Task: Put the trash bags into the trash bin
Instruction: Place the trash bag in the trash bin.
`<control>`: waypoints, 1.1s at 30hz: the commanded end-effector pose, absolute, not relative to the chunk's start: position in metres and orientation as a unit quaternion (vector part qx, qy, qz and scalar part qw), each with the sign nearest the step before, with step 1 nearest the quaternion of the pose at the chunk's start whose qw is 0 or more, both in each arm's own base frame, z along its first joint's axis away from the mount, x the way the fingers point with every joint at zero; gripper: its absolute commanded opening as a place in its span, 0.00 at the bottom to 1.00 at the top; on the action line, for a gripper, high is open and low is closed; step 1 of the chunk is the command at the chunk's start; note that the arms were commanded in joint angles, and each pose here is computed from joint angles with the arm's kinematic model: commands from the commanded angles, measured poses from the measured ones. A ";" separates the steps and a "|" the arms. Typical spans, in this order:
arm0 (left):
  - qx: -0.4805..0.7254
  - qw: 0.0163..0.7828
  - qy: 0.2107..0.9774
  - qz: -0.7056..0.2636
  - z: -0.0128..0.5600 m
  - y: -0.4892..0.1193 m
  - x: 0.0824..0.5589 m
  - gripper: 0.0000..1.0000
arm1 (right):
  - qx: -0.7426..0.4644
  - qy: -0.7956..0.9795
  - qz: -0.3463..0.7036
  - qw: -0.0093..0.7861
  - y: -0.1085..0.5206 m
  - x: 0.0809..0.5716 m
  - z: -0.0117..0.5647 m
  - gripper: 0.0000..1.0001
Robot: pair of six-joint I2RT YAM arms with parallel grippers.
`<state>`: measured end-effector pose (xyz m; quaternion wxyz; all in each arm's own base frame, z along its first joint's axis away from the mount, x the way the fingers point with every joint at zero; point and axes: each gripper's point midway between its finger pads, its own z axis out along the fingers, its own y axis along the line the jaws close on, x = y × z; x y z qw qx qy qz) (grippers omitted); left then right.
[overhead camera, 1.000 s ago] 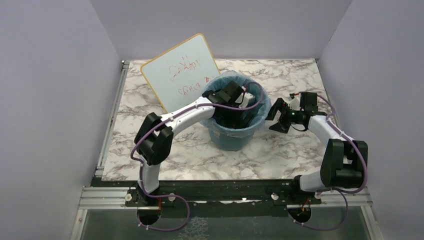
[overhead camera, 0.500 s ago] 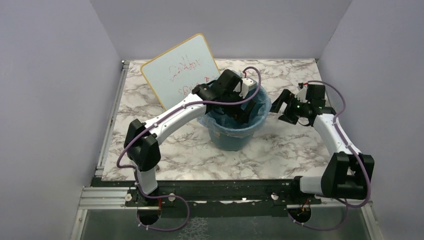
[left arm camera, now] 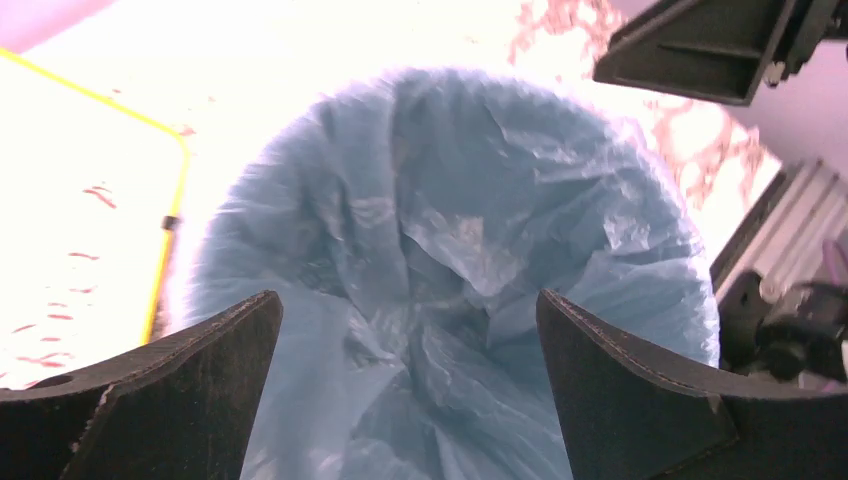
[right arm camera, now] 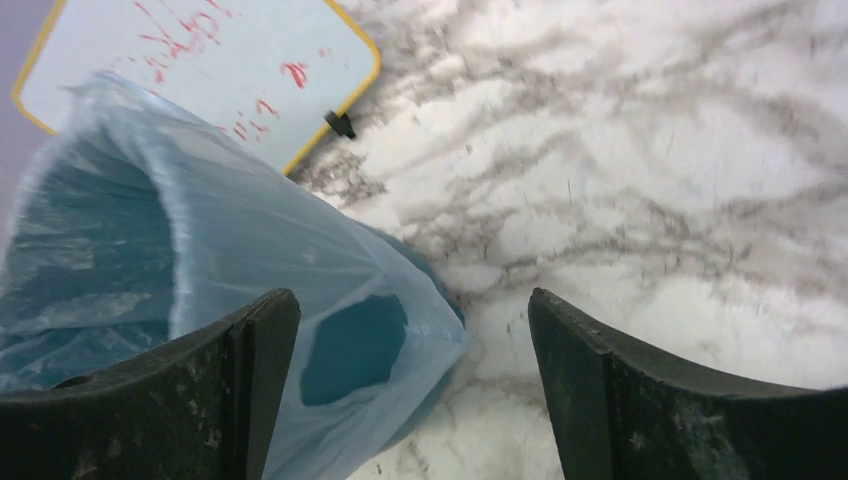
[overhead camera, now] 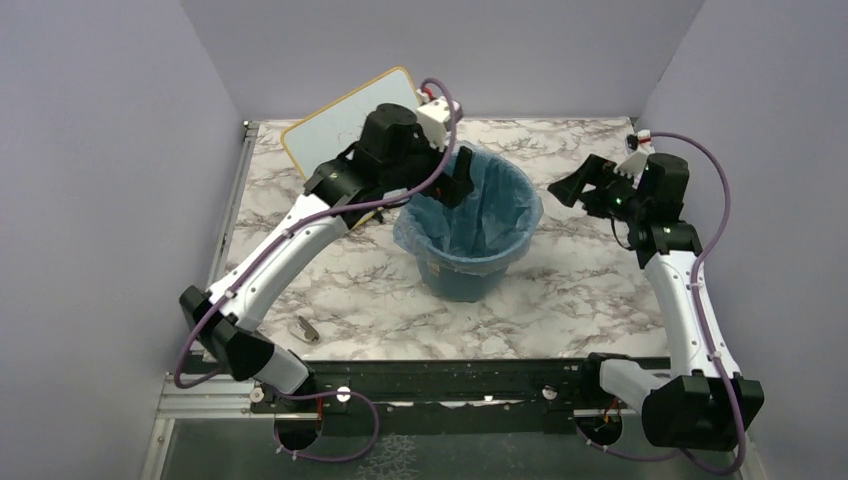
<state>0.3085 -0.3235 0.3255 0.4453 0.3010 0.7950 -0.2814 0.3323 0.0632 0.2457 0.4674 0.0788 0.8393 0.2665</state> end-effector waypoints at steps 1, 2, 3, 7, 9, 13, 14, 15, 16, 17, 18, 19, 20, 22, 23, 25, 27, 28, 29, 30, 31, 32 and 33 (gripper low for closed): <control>0.213 0.527 0.775 -0.275 0.376 -0.279 0.328 0.99 | -0.003 0.777 0.284 0.562 0.072 0.355 0.314 0.86; 0.197 0.530 0.780 -0.268 0.375 -0.268 0.333 0.99 | -0.011 0.772 0.294 0.564 0.076 0.360 0.322 0.83; 0.175 0.533 0.788 -0.254 0.372 -0.252 0.341 0.99 | -0.018 0.769 0.305 0.562 0.079 0.365 0.330 0.81; 0.120 0.501 0.825 -0.231 0.341 -0.212 0.351 0.99 | -0.073 0.752 0.389 0.528 0.109 0.379 0.357 0.79; 0.110 0.480 0.836 -0.240 0.327 -0.205 0.348 0.99 | -0.107 0.747 0.414 0.510 0.127 0.386 0.361 0.79; 0.121 0.438 0.847 -0.276 0.304 -0.212 0.334 0.99 | -0.142 0.761 0.399 0.492 0.166 0.412 0.363 0.73; 0.123 0.430 0.848 -0.283 0.300 -0.215 0.331 0.99 | -0.154 0.767 0.394 0.483 0.175 0.419 0.361 0.68; 0.128 0.423 0.848 -0.291 0.297 -0.218 0.329 0.99 | -0.151 0.778 0.381 0.477 0.181 0.432 0.355 0.63; 0.132 0.417 0.848 -0.297 0.295 -0.219 0.327 0.99 | -0.144 0.786 0.367 0.477 0.184 0.442 0.353 0.59; 0.136 0.413 0.848 -0.302 0.293 -0.221 0.325 0.99 | -0.152 0.786 0.363 0.476 0.189 0.449 0.352 0.58; 0.138 0.410 0.849 -0.302 0.291 -0.222 0.325 0.99 | -0.160 0.785 0.366 0.473 0.195 0.454 0.352 0.58; 0.139 0.408 0.850 -0.303 0.289 -0.222 0.324 0.99 | -0.168 0.788 0.372 0.461 0.203 0.457 0.347 0.58; 0.141 0.406 0.851 -0.303 0.288 -0.223 0.324 0.99 | -0.185 0.787 0.378 0.451 0.213 0.459 0.346 0.58; 0.144 0.403 0.852 -0.303 0.285 -0.223 0.325 0.99 | -0.209 0.795 0.378 0.427 0.229 0.462 0.339 0.57; 0.145 0.400 0.852 -0.304 0.283 -0.224 0.325 0.99 | -0.225 0.794 0.379 0.419 0.238 0.460 0.338 0.57; 0.148 0.395 0.853 -0.306 0.280 -0.225 0.324 0.99 | -0.255 0.794 0.378 0.401 0.255 0.456 0.329 0.57; 0.149 0.392 0.854 -0.307 0.278 -0.226 0.323 0.99 | -0.274 0.792 0.381 0.391 0.266 0.452 0.323 0.57; 0.149 0.391 0.855 -0.307 0.277 -0.226 0.323 0.99 | -0.275 0.792 0.383 0.387 0.269 0.451 0.320 0.57; 0.150 0.390 0.855 -0.308 0.277 -0.226 0.323 0.99 | -0.276 0.793 0.385 0.382 0.271 0.450 0.316 0.57; 0.151 0.390 0.855 -0.308 0.277 -0.226 0.322 0.99 | -0.276 0.796 0.385 0.378 0.271 0.451 0.310 0.57; 0.151 0.388 0.855 -0.309 0.276 -0.226 0.322 0.99 | -0.276 0.799 0.384 0.371 0.272 0.450 0.305 0.57; 0.152 0.388 0.855 -0.310 0.276 -0.227 0.322 0.99 | -0.277 0.802 0.383 0.365 0.272 0.450 0.300 0.57; 0.154 0.386 0.855 -0.310 0.275 -0.227 0.322 0.99 | -0.279 0.806 0.379 0.360 0.272 0.451 0.294 0.57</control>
